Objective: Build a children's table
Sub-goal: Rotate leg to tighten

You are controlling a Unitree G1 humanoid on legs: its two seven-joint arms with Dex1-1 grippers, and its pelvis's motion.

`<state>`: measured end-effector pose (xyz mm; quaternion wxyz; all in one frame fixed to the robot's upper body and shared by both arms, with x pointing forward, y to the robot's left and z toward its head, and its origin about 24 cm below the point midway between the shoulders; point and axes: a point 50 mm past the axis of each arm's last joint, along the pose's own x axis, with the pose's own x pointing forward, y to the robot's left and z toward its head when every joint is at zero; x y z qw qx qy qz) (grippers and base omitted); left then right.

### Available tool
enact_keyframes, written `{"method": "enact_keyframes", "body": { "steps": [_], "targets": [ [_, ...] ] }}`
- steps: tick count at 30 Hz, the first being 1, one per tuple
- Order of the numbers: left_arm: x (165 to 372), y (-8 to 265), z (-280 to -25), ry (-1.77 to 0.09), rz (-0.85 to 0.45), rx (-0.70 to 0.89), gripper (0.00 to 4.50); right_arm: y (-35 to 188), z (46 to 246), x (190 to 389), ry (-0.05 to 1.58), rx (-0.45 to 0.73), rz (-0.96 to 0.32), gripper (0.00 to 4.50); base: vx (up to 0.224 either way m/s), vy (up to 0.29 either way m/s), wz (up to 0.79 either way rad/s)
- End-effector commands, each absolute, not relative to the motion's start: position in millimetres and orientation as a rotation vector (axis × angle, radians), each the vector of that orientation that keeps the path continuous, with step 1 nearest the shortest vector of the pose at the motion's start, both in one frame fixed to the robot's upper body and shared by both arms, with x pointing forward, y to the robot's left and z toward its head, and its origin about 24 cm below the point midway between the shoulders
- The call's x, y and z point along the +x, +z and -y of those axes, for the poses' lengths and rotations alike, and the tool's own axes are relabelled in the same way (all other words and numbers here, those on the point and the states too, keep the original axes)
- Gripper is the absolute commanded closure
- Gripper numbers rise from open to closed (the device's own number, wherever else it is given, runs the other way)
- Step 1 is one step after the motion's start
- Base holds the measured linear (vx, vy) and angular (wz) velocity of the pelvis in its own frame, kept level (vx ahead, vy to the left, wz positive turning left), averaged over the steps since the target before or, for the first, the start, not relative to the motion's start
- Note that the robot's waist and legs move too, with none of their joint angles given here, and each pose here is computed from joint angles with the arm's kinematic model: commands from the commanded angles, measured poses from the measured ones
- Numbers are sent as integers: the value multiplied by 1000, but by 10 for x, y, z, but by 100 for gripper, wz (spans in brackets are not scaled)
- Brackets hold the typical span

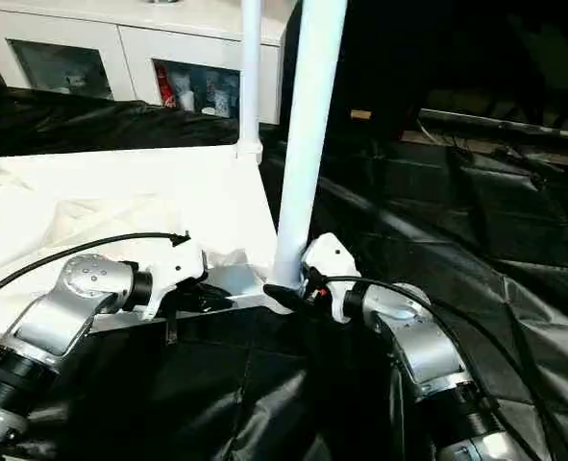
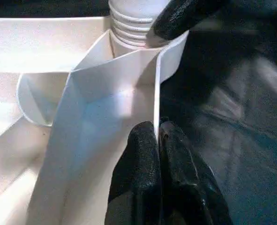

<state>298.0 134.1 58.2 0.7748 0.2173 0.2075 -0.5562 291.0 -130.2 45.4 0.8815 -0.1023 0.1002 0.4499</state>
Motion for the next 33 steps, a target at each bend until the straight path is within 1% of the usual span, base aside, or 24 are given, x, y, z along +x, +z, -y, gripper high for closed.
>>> {"method": "enact_keyframes", "body": {
  "steps": [1, 2, 3, 5, 6, 8, 9, 10, 11, 12, 14, 15, 17, 19, 21, 22, 23, 24, 26, 28, 29, 30, 32, 33],
  "targets": [
    [2981, 418, -1374, -1123, -527, 459, 450, 339, 1336, 2931, 877, -209, -264, 188, 0, 0, 0],
    [2996, 403, -1340, -1100, -524, 451, 450, 303, 1341, 2955, 816, -182, -268, 188, 0, 0, 0],
    [3030, 369, -1239, -1056, -516, 428, 450, 226, 1331, 2995, 684, -132, -280, 188, 0, 0, 0],
    [3062, 342, -1118, -1021, -507, 402, 450, 157, 1287, 3019, 577, -91, -298, 188, 0, 0, 0],
    [3089, 327, -1003, -996, -499, 379, 450, 105, 1223, 3033, 506, -56, -317, 188, 0, 0, 0],
    [3112, 324, -854, -985, -488, 365, 450, 70, 1098, 3048, 472, -64, -330, 188, 0, 0, 0],
    [3122, 328, -763, -984, -480, 357, 450, 69, 996, 3057, 477, -69, -330, 188, 0, 0, 0],
    [3133, 344, -585, -991, -465, 346, 450, 110, 762, 3066, 512, -34, -314, 188, 0, 0, 0],
    [3133, 344, -581, -991, -464, 346, 450, 111, 757, 3066, 513, -33, -314, 188, 0, 0, 0],
    [3140, 351, -533, -991, -460, 347, 450, 127, 682, 3071, 523, -20, -310, 188, 0, 0, 0],
    [3160, 372, -502, -985, -448, 358, 450, 166, 601, 3086, 535, 11, -296, 119, 0, 0, 0],
    [3167, 380, -500, -982, -442, 361, 450, 179, 587, 3093, 535, 22, -292, 119, 0, 0, 0],
    [3173, 390, -520, -985, -435, 365, 450, 191, 604, 3107, 533, 32, -290, 107, 0, 0, 0],
    [3168, 389, -570, -990, -436, 369, 450, 201, 643, 3125, 528, 31, -287, 76, 0, 0, 0],
    [3157, 386, -675, -1006, -437, 381, 450, 246, 715, 3152, 553, 38, -274, 76, 0, 0, 0],
    [3146, 387, -793, -1026, -441, 389, 450, 314, 807, 3169, 604, 34, -252, 76, 0, 0, 0],
    [3146, 387, -793, -1026, -441, 389, 450, 314, 807, 3169, 604, 34, -252, 76, 0, 0, 0],
    [3140, 389, -857, -1039, -447, 390, 450, 357, 862, 3168, 644, 29, -240, 76, 0, 0, 0],
    [3119, 411, -984, -1100, -442, 406, 450, 426, 982, 3125, 761, -42, -218, 76, 0, 0, 0],
    [3118, 412, -993, -1104, -443, 408, 450, 430, 990, 3120, 771, -48, -217, 76, 0, 0, 0],
    [3103, 428, -1059, -1141, -444, 413, 450, 452, 1049, 3082, 836, -89, -215, 76, 0, 0, 0],
    [3103, 428, -1059, -1141, -444, 413, 450, 452, 1049, 3082, 836, -89, -215, 76, 0, 0, 0],
    [3043, 488, -1260, -1265, -461, 431, 450, 498, 1215, 2978, 994, -183, -236, 76, 37, -10, 1],
    [3020, 506, -1324, -1303, -470, 439, 450, 510, 1261, 2945, 1039, -205, -249, 76, 80, -8, -2]
  ]
}}
